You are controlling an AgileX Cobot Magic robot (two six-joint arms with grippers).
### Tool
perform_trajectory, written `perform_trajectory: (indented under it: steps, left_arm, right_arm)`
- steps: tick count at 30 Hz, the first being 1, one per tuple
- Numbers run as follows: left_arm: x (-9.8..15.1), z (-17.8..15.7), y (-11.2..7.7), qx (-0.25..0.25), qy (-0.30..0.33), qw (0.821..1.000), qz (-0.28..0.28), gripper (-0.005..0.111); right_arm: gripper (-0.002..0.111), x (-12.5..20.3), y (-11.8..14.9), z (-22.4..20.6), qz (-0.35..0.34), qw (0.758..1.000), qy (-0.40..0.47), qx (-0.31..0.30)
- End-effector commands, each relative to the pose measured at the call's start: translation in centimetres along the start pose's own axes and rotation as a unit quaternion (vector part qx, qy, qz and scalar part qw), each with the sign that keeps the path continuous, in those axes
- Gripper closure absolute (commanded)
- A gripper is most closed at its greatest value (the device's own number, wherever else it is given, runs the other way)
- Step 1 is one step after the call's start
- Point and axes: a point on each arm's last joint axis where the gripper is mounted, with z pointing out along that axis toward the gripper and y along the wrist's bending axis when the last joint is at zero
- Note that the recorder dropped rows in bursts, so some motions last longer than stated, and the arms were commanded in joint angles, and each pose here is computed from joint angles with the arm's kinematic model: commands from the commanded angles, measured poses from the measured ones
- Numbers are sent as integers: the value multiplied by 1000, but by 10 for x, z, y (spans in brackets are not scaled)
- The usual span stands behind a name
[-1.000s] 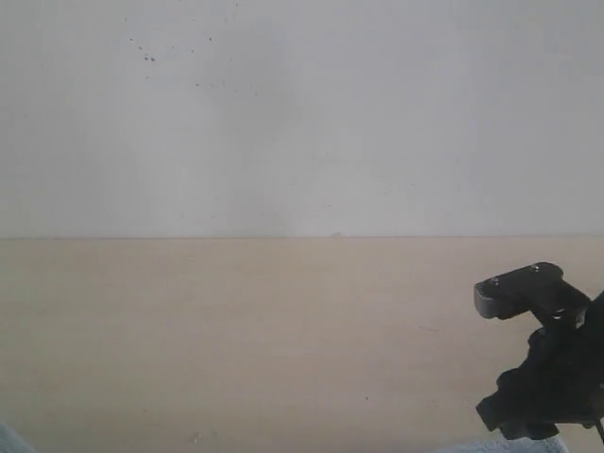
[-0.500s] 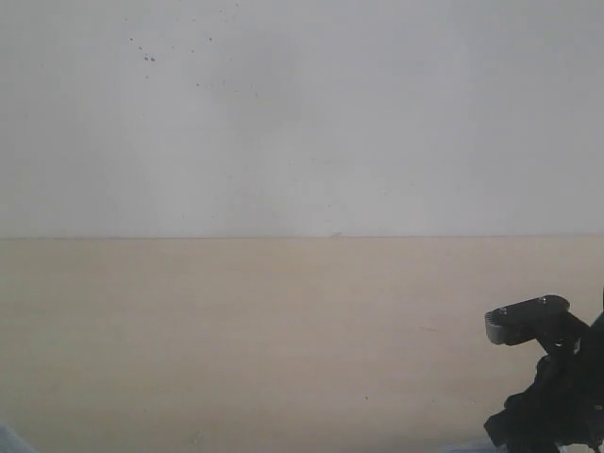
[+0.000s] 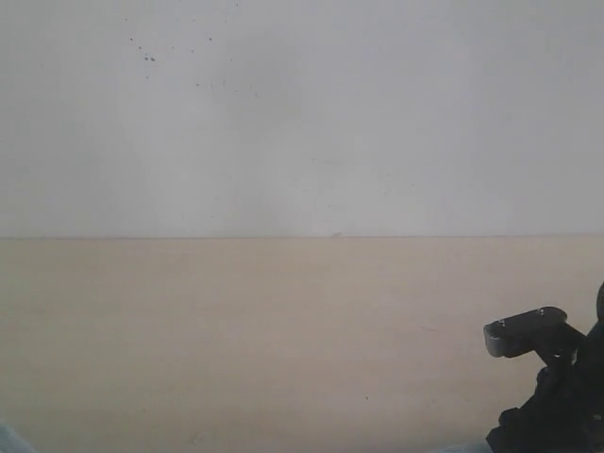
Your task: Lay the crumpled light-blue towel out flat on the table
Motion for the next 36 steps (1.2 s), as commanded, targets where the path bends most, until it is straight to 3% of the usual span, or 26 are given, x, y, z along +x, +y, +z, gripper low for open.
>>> perform_trajectory:
  steps: [1, 3, 9, 16, 24, 29, 33, 36]
  left_arm:
    - [-1, -1, 0, 4, -7, 1000, 4, 102]
    - [-1, -1, 0, 4, -7, 1000, 4, 102]
    - [-1, -1, 0, 4, -7, 1000, 4, 102]
    - [-2, -4, 2, -2, -19, 1000, 13, 102]
    - [-7, -35, 13, -2, -85, 996, -13, 102]
    - [-9, -105, 40, -13, -169, 985, -34, 102]
    - [3, -151, 57, -11, -201, 979, -35, 102]
    - [10, -189, 63, 27, -249, 968, -24, 102]
  right_arm:
    - [47, 2, -2, 5, -1, 1000, 12, 0]
    - [57, 2, -2, 5, 0, 1000, 12, 0]
    - [108, 1, -1, 3, 10, 1000, 7, -4]
    - [106, -7, -1, -44, 21, 997, -69, 9]
    - [106, 4, 5, -138, 25, 979, -201, 29]
    - [106, 56, 14, -231, 19, 941, -330, 77]
    - [106, 107, 14, -273, 38, 913, -382, 141]
    - [106, 140, 20, -296, 41, 891, -424, 157]
